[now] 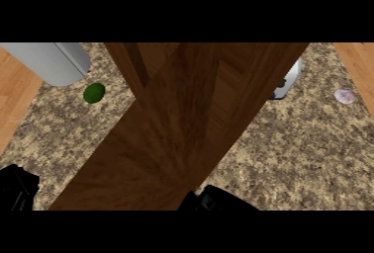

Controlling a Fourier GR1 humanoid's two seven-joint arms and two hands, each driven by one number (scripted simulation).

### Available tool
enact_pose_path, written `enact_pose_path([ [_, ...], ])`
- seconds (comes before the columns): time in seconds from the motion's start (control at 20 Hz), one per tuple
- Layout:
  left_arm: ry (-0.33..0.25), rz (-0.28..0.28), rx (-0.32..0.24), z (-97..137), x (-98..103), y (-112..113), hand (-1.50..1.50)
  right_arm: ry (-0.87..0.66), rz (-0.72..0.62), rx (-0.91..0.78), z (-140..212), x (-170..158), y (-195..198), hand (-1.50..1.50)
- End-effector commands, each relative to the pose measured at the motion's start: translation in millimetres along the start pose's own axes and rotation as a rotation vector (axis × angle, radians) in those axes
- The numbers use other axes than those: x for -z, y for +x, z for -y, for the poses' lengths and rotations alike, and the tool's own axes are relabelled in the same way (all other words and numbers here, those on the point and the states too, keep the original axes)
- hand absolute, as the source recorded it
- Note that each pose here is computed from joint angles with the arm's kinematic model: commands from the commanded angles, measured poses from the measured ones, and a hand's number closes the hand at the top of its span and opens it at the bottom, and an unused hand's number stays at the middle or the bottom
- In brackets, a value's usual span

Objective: Pick up the wine, place it into the cabinet and close the cabinet

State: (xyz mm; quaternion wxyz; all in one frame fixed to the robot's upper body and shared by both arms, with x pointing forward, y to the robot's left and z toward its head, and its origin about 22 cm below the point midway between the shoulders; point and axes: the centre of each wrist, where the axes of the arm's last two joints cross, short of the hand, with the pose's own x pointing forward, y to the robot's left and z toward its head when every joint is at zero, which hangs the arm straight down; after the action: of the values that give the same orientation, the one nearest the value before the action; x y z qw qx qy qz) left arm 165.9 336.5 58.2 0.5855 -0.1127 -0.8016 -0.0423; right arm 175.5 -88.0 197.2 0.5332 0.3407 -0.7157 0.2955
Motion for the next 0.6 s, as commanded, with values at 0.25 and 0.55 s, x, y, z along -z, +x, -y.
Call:
enact_pose_path([
  [0.25, 0.013, -0.024, -0.022, -12.8, 6.4, -7.9, 1.50, -0.018, -0.016, 0.068, 7.1, 88.5, 4.9, 1.50],
  [0.55, -0.002, 0.003, 0.007, -9.6, 14.0, 8.5, 1.50, -0.092, 0.024, 0.142, 42.1, 113.9, -17.5, 1.50],
])
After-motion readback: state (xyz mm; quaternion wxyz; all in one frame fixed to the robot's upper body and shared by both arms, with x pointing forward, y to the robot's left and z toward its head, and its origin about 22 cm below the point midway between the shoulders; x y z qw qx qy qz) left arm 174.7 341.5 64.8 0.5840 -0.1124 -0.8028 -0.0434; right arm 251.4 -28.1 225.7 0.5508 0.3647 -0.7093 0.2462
